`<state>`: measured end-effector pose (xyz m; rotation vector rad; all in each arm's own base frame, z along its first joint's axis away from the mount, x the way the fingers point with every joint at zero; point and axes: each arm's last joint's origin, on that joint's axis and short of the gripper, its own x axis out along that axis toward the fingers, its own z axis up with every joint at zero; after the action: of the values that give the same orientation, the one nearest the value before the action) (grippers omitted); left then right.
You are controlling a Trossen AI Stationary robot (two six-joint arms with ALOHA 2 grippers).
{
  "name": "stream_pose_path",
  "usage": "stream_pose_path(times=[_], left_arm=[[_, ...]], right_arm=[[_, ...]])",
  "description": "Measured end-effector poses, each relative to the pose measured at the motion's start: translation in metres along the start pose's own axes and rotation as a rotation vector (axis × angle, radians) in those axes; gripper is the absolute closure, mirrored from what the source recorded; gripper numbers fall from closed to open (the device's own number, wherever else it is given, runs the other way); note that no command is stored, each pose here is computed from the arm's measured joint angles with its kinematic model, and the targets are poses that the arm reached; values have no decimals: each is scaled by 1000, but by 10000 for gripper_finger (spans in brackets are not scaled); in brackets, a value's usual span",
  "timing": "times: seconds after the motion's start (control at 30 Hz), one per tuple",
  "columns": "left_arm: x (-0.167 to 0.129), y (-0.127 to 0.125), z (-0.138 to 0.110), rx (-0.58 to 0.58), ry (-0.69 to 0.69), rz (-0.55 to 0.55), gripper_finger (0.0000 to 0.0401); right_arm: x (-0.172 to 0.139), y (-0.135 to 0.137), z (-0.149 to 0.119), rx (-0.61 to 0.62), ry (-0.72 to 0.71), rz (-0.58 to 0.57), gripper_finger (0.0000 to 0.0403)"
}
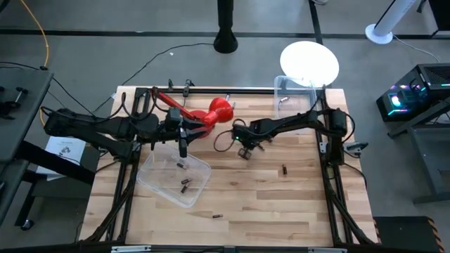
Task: Sort batteries
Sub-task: Put the black battery into the bottom transparent bin
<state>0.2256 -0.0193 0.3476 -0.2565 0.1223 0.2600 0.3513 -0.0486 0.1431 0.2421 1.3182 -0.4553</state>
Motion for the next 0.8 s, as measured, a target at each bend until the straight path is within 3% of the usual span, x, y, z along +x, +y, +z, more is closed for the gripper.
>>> stream_pose_path(times=[0.07,0.17,0.4,0.47,0.67,0.8], left_arm=[[-6,2,4,11,-29,23,283],[-16,6,11,29,-73,71,283],[-30,15,16,85,-109,232,283],[-29,17,17,88,-113,246,283],[-27,20,17,62,-112,256,283],[-27,20,17,54,-110,246,283]], right_arm=[[-20,2,-4,18,-18,24,378],[-66,10,0,31,-186,156,382],[-124,59,18,-73,-593,616,382],[-127,74,27,-97,-673,685,382],[-117,116,57,-207,-729,793,380],[-106,137,72,-220,-691,787,340]])
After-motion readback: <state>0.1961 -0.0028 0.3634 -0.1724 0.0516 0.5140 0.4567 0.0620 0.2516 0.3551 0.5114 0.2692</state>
